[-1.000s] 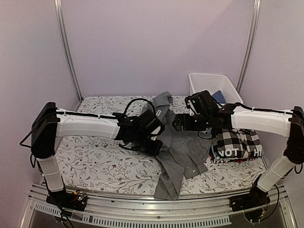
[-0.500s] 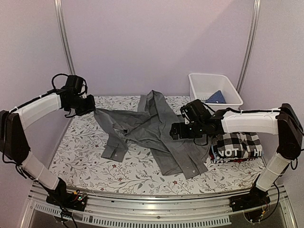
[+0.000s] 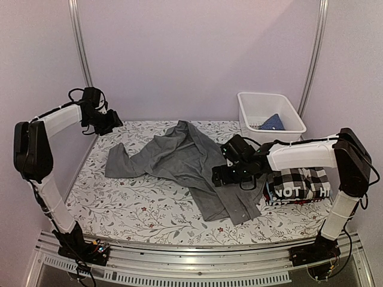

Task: Fold and stack the long sleeve shirts
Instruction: Flatten out the crumpled shirt at the center of the board.

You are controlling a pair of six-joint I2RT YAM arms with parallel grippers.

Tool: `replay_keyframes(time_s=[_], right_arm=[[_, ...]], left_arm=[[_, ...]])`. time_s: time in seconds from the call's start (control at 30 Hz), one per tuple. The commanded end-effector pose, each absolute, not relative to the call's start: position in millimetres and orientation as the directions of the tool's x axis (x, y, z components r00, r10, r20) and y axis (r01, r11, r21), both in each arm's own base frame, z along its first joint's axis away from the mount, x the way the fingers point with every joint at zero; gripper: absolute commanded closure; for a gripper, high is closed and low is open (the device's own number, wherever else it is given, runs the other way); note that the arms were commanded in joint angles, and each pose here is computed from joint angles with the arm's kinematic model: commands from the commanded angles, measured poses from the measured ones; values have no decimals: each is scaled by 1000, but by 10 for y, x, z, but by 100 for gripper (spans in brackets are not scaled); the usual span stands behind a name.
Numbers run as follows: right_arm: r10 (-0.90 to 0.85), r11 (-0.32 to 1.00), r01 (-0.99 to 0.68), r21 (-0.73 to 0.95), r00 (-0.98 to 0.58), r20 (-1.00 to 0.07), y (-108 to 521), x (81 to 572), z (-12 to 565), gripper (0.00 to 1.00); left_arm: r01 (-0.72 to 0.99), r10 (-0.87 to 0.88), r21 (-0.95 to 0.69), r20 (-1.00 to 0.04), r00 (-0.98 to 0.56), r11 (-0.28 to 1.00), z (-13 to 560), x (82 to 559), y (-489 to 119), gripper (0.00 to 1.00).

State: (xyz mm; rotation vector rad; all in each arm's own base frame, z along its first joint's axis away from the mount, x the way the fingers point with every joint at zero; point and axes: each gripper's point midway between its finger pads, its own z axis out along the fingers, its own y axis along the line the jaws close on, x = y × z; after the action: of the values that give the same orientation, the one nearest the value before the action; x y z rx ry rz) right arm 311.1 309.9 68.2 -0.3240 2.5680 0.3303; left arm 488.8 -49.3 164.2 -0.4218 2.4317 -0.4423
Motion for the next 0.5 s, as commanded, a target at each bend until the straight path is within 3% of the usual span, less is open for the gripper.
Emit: replay_keyframes(time_s=[0.0,0.47], right_arm=[[-178,949,-286,134,-835,-521,3027,3076,655,2],[-218,962,-269,54,-868,-447,2840,2961,341,1]], left_arm=[[-89,-321,-388,-589,-742,917,1976,4858,-790,39],[278,-18,-539,-479,-877,795,1485,3912,-3230,42]])
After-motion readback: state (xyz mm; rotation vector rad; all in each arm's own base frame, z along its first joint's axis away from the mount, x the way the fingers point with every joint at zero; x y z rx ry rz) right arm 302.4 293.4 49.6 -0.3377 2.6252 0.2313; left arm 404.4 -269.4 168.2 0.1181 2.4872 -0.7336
